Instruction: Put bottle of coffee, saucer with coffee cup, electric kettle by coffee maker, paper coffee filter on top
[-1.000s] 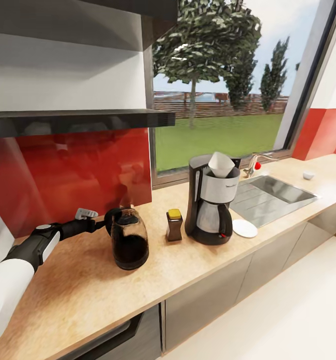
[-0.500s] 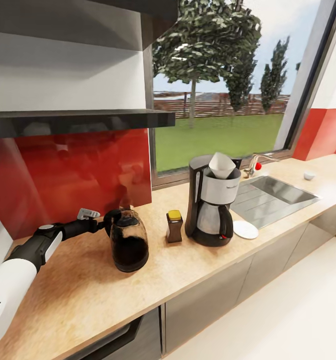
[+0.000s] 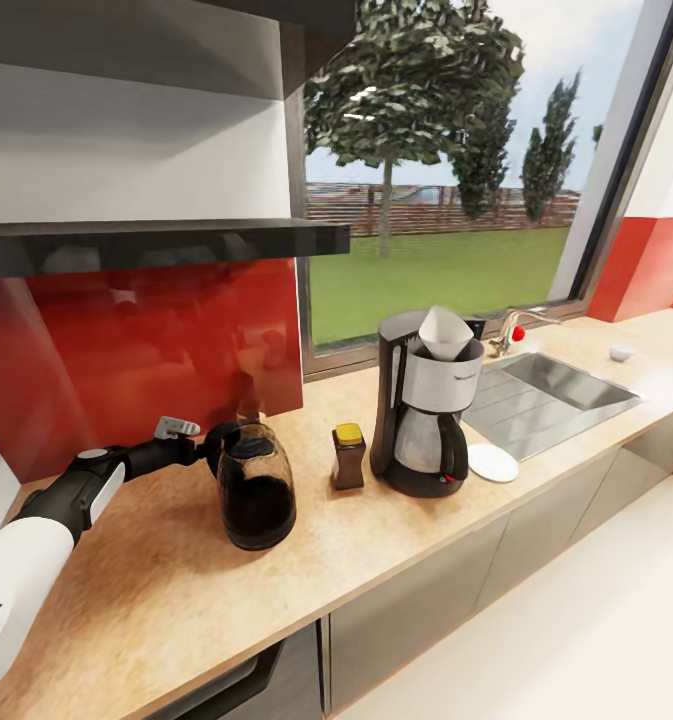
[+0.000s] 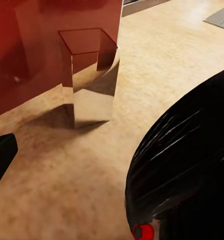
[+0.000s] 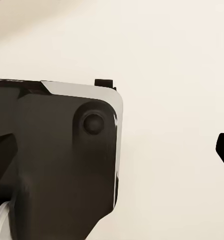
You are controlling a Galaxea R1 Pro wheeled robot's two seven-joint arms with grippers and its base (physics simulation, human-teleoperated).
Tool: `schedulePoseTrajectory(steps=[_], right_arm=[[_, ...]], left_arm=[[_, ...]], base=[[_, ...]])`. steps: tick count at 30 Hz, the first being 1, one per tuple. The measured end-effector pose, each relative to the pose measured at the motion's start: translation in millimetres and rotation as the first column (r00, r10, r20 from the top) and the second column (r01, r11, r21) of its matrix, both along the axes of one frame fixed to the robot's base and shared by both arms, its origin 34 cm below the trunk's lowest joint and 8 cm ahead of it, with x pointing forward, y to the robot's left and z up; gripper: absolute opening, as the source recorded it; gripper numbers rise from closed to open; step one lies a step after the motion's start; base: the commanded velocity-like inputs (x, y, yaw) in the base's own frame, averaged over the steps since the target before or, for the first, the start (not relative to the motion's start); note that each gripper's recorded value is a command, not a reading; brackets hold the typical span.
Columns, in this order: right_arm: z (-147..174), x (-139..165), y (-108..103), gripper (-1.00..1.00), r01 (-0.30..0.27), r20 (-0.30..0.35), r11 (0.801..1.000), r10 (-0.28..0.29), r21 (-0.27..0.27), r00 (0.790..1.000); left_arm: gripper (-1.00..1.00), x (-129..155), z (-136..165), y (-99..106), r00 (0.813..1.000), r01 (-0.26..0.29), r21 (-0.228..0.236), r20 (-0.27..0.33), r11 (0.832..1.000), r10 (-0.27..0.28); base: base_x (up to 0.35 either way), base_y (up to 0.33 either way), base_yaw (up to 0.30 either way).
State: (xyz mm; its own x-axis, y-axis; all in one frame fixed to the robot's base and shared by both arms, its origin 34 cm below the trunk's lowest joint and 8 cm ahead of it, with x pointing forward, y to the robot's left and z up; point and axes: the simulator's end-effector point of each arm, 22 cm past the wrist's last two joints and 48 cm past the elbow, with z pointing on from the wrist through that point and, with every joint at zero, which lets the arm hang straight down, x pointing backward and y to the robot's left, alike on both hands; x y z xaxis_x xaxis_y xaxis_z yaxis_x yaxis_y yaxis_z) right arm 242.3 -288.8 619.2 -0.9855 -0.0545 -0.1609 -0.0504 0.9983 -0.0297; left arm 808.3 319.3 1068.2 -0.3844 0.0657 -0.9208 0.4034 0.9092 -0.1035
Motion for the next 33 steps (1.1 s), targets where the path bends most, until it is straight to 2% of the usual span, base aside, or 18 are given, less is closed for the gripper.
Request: schedulePoseTrajectory(steps=[18, 19, 33], right_arm=[[0.0, 0.0, -0.2, 1.00, 0.000, 0.000, 1.000, 0.000, 0.000, 1.000], [0.0, 0.0, -0.1, 1.00, 0.000, 0.000, 1.000, 0.000, 0.000, 1.000], [0.0, 0.0, -0.8, 1.00, 0.000, 0.000, 1.000, 0.000, -0.001, 1.000]], left_arm=[[1.00, -0.6, -2.8, -2.3, 1.000, -0.002, -0.001, -0.010, 1.000, 0.002], [-1.00, -0.6, -2.7, -2.6, 1.000, -0.001, -0.001, -0.010, 1.000, 0.001], [-1.00, -0.3, -0.3, -7.3, 1.000, 0.008, -0.012, -0.001, 1.000, -0.008]], base=[[0.013, 0.000, 0.000], [0.000, 0.000, 0.000], [0.000, 0.000, 0.000]])
